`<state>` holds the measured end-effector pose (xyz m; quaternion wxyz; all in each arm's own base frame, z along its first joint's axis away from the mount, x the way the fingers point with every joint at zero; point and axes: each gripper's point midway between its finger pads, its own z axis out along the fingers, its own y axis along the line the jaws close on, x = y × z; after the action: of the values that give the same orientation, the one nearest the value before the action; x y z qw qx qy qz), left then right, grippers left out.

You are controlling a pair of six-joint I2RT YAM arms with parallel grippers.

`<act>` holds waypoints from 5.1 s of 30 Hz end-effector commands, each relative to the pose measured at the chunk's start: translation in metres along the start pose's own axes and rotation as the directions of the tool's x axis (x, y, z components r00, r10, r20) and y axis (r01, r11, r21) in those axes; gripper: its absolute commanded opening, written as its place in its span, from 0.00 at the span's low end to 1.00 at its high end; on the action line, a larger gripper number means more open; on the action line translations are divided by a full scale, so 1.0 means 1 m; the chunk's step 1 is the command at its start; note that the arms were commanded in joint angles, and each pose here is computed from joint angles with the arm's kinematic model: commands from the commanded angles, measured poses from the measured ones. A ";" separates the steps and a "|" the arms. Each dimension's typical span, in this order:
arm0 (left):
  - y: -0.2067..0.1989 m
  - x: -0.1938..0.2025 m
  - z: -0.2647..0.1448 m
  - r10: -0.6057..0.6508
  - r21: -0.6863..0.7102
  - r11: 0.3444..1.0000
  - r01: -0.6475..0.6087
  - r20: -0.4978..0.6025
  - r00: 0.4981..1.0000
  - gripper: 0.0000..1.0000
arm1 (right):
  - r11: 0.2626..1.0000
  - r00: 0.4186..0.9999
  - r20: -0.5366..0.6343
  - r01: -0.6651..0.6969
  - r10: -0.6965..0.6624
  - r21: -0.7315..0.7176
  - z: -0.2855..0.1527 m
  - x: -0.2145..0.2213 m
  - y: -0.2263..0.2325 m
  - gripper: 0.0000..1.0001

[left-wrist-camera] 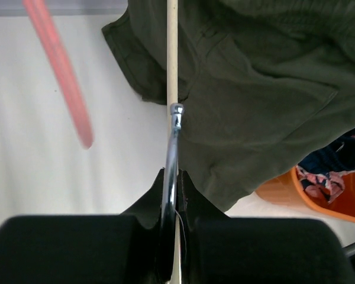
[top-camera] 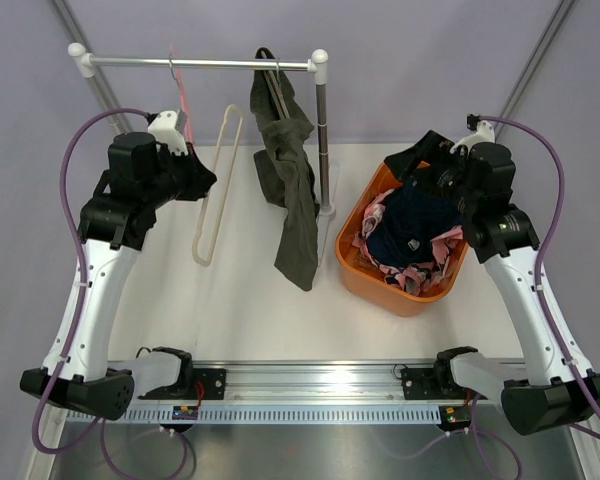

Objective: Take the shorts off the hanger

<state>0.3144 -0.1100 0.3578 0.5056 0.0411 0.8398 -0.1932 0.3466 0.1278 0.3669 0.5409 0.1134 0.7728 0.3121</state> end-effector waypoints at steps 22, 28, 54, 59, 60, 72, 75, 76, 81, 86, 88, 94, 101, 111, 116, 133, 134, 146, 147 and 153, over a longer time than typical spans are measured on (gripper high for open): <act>-0.010 -0.128 0.023 0.025 0.035 0.999 -0.034 0.226 0.974 0.00 | 0.980 0.997 0.008 0.072 -0.072 -0.187 -0.041 -0.017 0.060 0.90; 0.005 -0.143 0.051 0.038 0.026 0.999 -0.044 0.212 0.977 0.00 | 0.978 0.996 0.017 0.088 -0.086 -0.191 -0.047 -0.018 0.062 0.90; 0.027 -0.187 0.101 0.115 0.011 0.992 -0.125 0.310 0.944 0.01 | 0.969 0.994 0.016 0.106 -0.105 -0.223 -0.035 -0.018 0.066 0.90; 0.030 -0.189 0.111 0.115 0.008 0.992 -0.124 0.316 0.942 0.02 | 0.969 0.994 0.009 0.106 -0.106 -0.224 -0.032 -0.016 0.065 0.90; 0.031 -0.189 0.112 0.115 0.008 0.992 -0.123 0.315 0.942 0.03 | 0.969 0.994 0.005 0.106 -0.108 -0.223 -0.031 -0.015 0.064 0.90; 0.037 -0.179 0.121 0.114 -0.003 0.993 -0.118 0.289 0.951 0.12 | 0.969 0.995 0.000 0.094 -0.097 -0.229 -0.031 -0.012 0.064 0.90; 0.037 -0.178 0.120 0.115 -0.006 0.993 -0.118 0.291 0.950 0.18 | 0.969 0.995 -0.005 0.091 -0.095 -0.228 -0.032 -0.011 0.063 0.90; 0.036 -0.178 0.118 0.115 -0.004 0.993 -0.119 0.293 0.949 0.21 | 0.969 0.995 0.000 0.093 -0.095 -0.229 -0.033 -0.012 0.064 0.90; 0.035 -0.177 0.112 0.119 -0.005 0.992 -0.123 0.296 0.948 0.26 | 0.970 0.996 -0.005 0.087 -0.091 -0.229 -0.033 -0.010 0.063 0.90; 0.031 -0.179 0.098 0.130 -0.013 0.991 -0.133 0.317 0.940 0.30 | 0.969 0.996 -0.013 0.083 -0.089 -0.232 -0.033 -0.006 0.064 0.90; 0.030 -0.181 0.091 0.132 -0.020 0.991 -0.133 0.326 0.936 0.31 | 0.969 0.996 -0.013 0.085 -0.090 -0.232 -0.034 -0.006 0.064 0.90; 0.021 -0.191 0.050 0.138 -0.041 0.990 -0.133 0.403 0.905 0.38 | 0.970 0.996 -0.013 0.087 -0.093 -0.227 -0.035 -0.005 0.063 0.90; 0.003 -0.197 0.012 0.137 -0.022 0.990 -0.143 0.456 0.879 0.43 | 0.971 0.996 -0.012 0.086 -0.090 -0.222 -0.036 -0.005 0.062 0.90; -0.064 -0.182 -0.022 0.047 0.137 0.982 -0.133 0.500 0.865 0.49 | 0.972 0.996 -0.017 0.081 -0.087 -0.221 -0.036 -0.001 0.060 0.90; -0.111 -0.160 0.008 0.043 0.200 0.969 -0.148 0.451 0.892 0.50 | 0.971 0.995 -0.022 0.086 -0.093 -0.225 -0.038 0.000 0.062 0.90; -0.107 -0.156 0.099 0.011 -0.101 0.994 0.039 0.458 0.889 0.53 | 0.974 0.989 0.017 0.151 -0.150 -0.167 -0.069 -0.005 0.053 0.90; -0.106 -0.155 0.102 0.015 -0.106 0.994 0.039 0.459 0.889 0.53 | 0.975 0.988 0.015 0.151 -0.151 -0.165 -0.070 -0.004 0.053 0.91; -0.095 -0.166 0.132 0.057 -0.198 0.979 0.040 0.460 0.886 0.57 | 0.974 0.988 0.015 0.156 -0.156 -0.165 -0.077 -0.001 0.051 0.91; -0.095 -0.165 0.135 0.058 -0.201 0.979 0.039 0.457 0.888 0.57 | 0.974 0.988 0.020 0.157 -0.156 -0.164 -0.078 -0.001 0.051 0.91; -0.091 -0.158 0.146 0.053 -0.201 0.979 0.039 0.436 0.898 0.57 | 0.975 0.987 0.022 0.159 -0.158 -0.157 -0.078 -0.001 0.049 0.91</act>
<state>0.4858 -0.2352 0.4445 0.6697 -0.0344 0.7339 -0.1084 0.2697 0.1390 0.4107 0.5639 0.0149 0.7551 0.3341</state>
